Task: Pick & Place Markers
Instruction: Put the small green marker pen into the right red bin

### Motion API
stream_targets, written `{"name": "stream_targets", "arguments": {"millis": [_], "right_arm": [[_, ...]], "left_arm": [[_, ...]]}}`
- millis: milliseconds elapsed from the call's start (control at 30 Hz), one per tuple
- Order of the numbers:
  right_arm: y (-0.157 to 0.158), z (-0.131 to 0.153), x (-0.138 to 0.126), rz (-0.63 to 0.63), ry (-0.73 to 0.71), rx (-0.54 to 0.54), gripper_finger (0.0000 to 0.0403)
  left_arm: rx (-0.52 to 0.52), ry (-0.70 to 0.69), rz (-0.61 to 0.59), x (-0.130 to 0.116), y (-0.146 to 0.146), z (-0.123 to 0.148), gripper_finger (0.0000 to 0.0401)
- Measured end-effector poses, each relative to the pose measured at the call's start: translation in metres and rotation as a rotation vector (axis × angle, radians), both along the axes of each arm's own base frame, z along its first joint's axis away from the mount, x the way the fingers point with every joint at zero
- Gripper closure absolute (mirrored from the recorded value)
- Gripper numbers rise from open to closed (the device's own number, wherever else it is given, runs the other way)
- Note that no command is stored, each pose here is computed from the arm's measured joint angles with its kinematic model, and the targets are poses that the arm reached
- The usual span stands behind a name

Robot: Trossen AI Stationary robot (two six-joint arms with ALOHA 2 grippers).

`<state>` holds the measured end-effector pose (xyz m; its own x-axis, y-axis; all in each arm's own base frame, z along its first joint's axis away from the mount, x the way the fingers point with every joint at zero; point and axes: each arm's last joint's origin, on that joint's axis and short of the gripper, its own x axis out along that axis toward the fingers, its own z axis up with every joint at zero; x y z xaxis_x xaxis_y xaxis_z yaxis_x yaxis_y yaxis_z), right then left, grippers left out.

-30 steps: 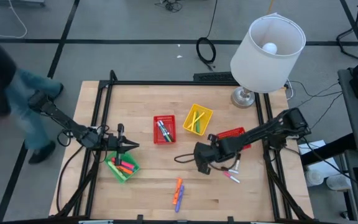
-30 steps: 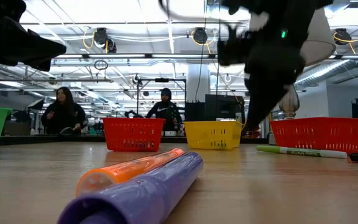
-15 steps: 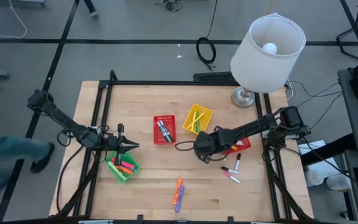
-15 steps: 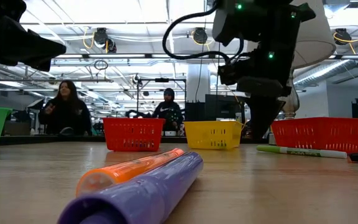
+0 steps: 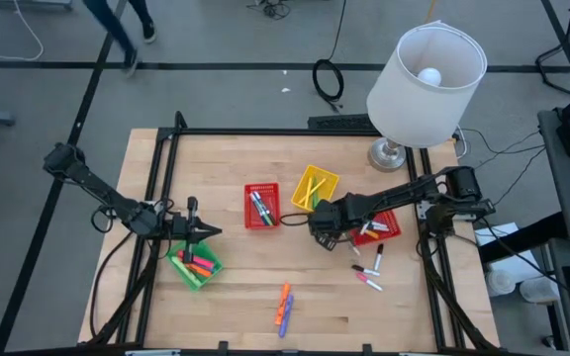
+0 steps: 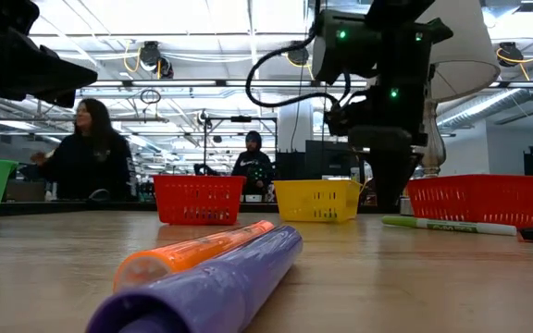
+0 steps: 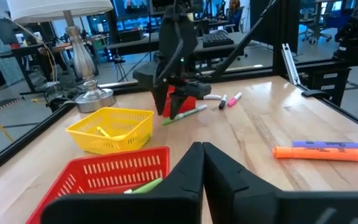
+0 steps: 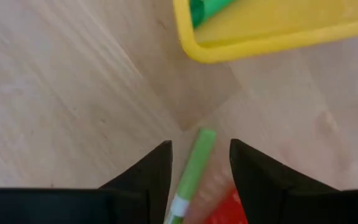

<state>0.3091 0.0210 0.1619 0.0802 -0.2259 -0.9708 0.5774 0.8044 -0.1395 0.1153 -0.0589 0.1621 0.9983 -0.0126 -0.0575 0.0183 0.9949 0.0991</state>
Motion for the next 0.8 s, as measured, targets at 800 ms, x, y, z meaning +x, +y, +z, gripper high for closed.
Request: {"name": "stream_targets", "arguments": {"millis": [800], "right_arm": [[0.023,-0.025,0.01,0.11,0.034,0.185,0.0324]], "left_arm": [[-0.016,0.0,-0.002,0.0,0.0,0.0,0.0352]]}}
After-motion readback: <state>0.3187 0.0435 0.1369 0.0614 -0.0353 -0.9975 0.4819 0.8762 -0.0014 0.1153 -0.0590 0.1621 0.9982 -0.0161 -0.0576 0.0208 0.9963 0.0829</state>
